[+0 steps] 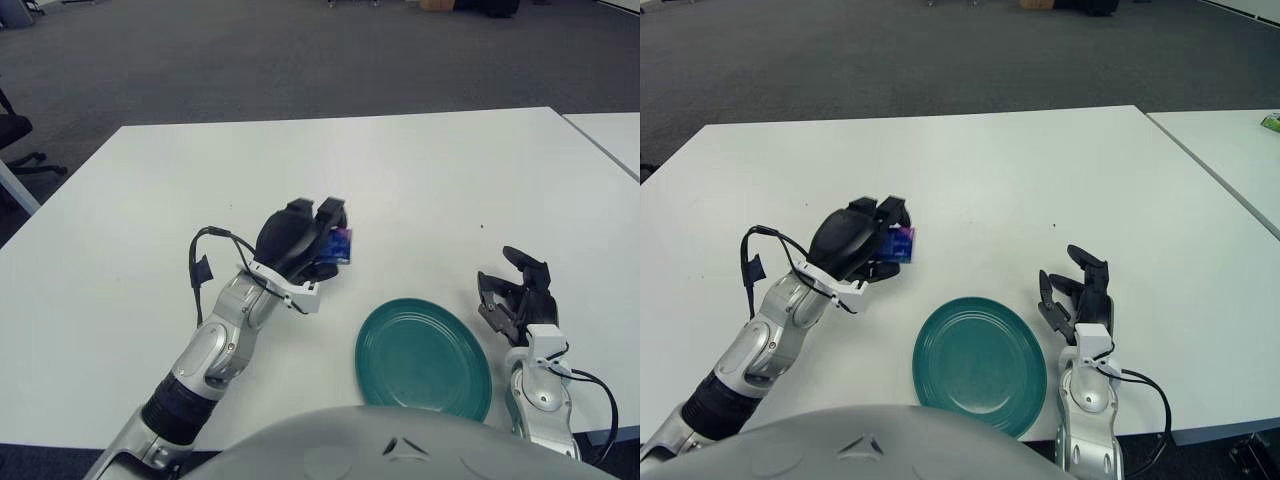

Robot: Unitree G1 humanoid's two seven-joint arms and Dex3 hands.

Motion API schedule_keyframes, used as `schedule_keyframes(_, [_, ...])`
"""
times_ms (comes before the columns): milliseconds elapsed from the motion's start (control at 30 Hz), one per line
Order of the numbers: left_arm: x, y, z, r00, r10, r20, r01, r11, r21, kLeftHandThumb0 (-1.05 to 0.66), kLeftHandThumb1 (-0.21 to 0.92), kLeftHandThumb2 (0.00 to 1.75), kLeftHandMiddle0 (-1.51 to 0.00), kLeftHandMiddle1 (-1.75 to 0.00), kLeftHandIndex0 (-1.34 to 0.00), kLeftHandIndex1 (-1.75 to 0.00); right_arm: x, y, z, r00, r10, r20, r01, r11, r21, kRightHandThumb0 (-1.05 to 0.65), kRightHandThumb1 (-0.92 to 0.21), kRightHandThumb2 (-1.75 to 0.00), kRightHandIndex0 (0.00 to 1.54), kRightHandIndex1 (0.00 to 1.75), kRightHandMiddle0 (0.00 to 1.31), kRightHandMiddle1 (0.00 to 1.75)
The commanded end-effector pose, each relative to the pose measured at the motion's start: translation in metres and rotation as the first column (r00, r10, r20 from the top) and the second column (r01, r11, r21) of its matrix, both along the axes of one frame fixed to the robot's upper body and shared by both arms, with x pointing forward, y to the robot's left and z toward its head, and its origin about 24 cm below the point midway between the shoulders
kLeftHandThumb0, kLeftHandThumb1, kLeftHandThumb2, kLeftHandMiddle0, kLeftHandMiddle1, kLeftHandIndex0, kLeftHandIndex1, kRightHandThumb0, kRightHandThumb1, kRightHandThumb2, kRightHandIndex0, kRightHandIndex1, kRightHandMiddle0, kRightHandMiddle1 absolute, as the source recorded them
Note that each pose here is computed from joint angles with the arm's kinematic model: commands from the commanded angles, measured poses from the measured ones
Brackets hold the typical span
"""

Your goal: Put the gum into the plate.

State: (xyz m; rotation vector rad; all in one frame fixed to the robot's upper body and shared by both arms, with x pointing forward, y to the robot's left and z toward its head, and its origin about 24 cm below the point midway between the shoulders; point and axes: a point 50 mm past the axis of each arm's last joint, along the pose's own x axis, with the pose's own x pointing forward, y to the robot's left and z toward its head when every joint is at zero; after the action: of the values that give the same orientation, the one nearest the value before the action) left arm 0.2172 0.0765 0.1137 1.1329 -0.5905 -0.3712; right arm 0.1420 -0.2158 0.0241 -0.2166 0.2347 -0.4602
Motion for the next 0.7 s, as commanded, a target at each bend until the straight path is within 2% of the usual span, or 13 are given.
schedule_keyframes(0, [-0.017,-0.004,0.019,0.993,-0.114,0.023,0.114,0.993,-0.030,-0.44,0.39,1.22,-1.14,-1.75,-0.54,-1.75,-0.012,-0.005,-0.015,0.994,-0.022,-0.108,0.021,1.000,-0.006,-0.39,-0.77,-0.64,0.41,1.01,0.00,0.89])
schedule_keyframes(100, [-0.029,-0.009,0.023,0.970,-0.238,-0.051,0.235,0.970,-0.052,-0.44,0.38,1.23,-1.15,-1.75,-0.55,-1.75,-0.012,-0.005,-0.015,0.993,-0.016,-0.117,0.014,1.000,-0.014,-0.42,-0.80,-0.62,0.45,0.95,0.00,0.86])
schedule_keyframes(267, [-0.037,-0.014,0.027,0.947,-0.312,-0.075,0.307,0.949,-0.063,-0.46,0.35,1.26,-1.14,-1.75,-0.58,-1.75,-0.014,-0.005,-0.015,0.993,-0.011,-0.119,0.010,1.000,-0.008,-0.43,-0.82,-0.58,0.48,0.88,0.00,0.83])
schedule_keyframes(333, [-0.045,-0.021,0.029,0.931,-0.355,-0.084,0.349,0.934,-0.076,-0.46,0.33,1.29,-1.13,-1.75,-0.59,-1.75,-0.014,-0.005,-0.015,0.993,-0.008,-0.121,0.007,1.000,-0.006,-0.44,-0.81,-0.58,0.49,0.87,0.00,0.83])
schedule_keyframes(400, [-0.051,-0.026,0.032,0.904,-0.413,-0.115,0.404,0.910,-0.089,-0.47,0.32,1.31,-1.13,-1.75,-0.60,-1.75,-0.014,-0.005,-0.015,0.992,-0.006,-0.124,0.005,1.000,-0.007,-0.44,-0.82,-0.58,0.49,0.86,0.00,0.83])
schedule_keyframes(567, [-0.071,-0.035,0.038,0.781,-0.592,-0.199,0.576,0.806,-0.134,-0.47,0.31,1.32,-1.12,-1.75,-0.61,-1.75,-0.013,-0.003,-0.014,0.992,-0.008,-0.124,0.007,1.000,-0.011,-0.45,-0.83,-0.57,0.48,0.85,0.00,0.83])
schedule_keyframes(667, [-0.079,-0.038,0.040,0.742,-0.635,-0.216,0.621,0.772,-0.137,-0.47,0.32,1.31,-1.12,-1.75,-0.60,-1.75,-0.012,-0.002,-0.013,0.992,-0.010,-0.124,0.008,1.000,-0.014,-0.43,-0.84,-0.56,0.46,0.88,0.00,0.84])
